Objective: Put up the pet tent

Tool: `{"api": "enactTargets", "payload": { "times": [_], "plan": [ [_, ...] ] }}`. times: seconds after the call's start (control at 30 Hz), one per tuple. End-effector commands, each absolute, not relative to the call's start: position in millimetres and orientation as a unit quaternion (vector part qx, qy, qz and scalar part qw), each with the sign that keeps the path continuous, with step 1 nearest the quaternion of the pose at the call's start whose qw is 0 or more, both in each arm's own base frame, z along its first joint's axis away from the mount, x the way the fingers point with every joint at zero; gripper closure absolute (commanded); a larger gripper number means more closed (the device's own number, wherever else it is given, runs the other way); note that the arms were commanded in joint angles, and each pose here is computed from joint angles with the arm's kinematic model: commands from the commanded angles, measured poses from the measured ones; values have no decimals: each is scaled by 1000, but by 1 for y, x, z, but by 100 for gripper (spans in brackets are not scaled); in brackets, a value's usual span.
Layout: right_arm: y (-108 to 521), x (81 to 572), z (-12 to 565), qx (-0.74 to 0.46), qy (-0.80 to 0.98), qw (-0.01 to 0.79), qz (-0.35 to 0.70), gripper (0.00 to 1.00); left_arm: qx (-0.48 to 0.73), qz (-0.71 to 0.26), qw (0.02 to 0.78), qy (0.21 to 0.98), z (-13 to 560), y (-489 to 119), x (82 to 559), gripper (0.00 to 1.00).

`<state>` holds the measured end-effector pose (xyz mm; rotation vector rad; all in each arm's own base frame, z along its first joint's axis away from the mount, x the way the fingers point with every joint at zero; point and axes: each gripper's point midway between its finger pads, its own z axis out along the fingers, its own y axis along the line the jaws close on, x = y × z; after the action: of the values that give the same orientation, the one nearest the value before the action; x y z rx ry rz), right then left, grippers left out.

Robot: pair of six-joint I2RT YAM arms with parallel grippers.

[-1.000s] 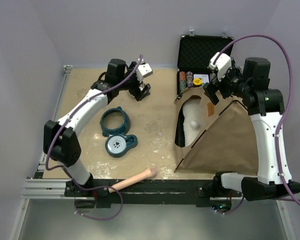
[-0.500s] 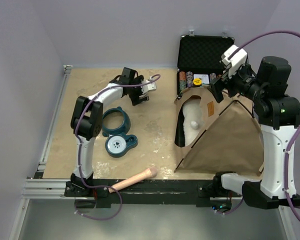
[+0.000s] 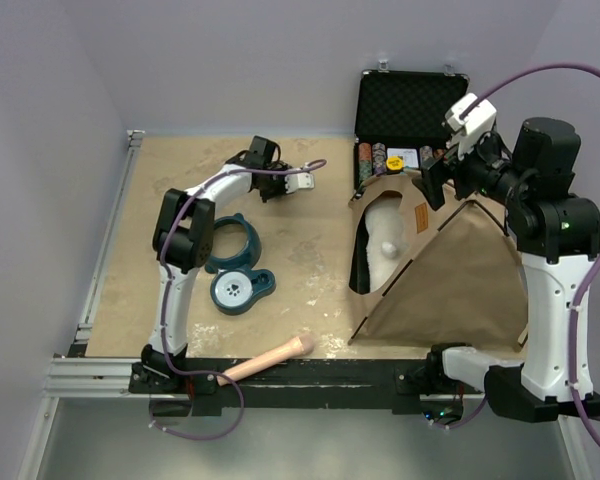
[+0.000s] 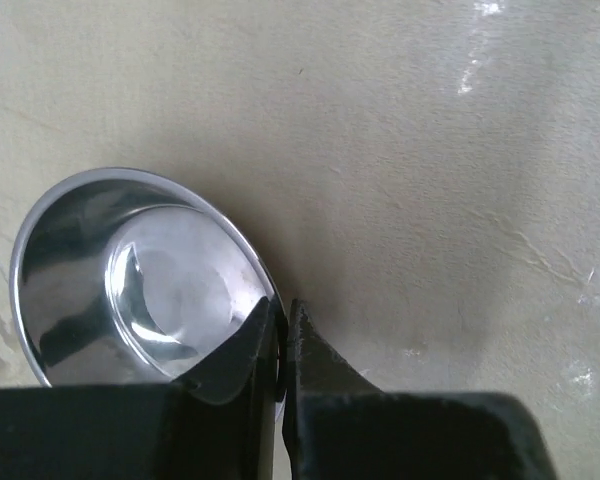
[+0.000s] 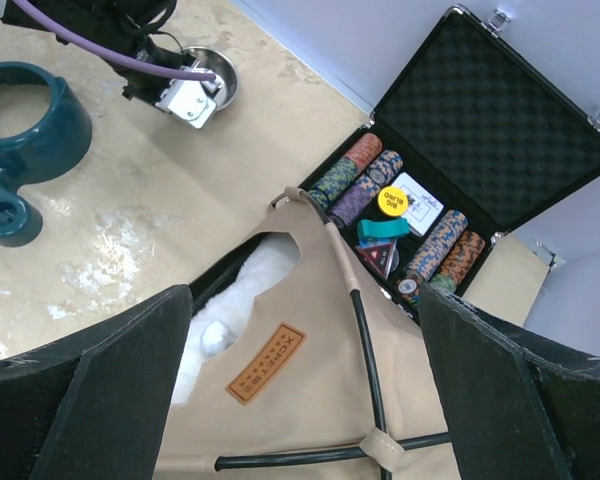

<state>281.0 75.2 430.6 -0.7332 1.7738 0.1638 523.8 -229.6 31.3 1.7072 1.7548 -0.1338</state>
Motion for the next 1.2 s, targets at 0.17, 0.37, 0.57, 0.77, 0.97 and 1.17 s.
{"api": "enactTargets", "payload": {
  "times": [0.17,0.37,0.57,0.77,0.97,1.17],
  "plan": [
    [91,276,450,-355,699,615,83,2,626,-104,391,667,162,-240,488,100],
    [105,270,445,-383,670,626,109,2,592,-79,378,707,222,-190,398,100],
    [114,259,435,-402,651,631,131,2,548,-76,350,756,204,-150,315,100],
    [118,255,428,-412,647,625,144,1,500,-97,336,792,172,-142,288,100],
    [118,250,433,-407,645,631,146,2,479,-95,308,816,130,-138,288,100],
    [115,243,434,-400,648,633,139,2,475,-101,294,823,106,-140,295,100]
  ]
}}
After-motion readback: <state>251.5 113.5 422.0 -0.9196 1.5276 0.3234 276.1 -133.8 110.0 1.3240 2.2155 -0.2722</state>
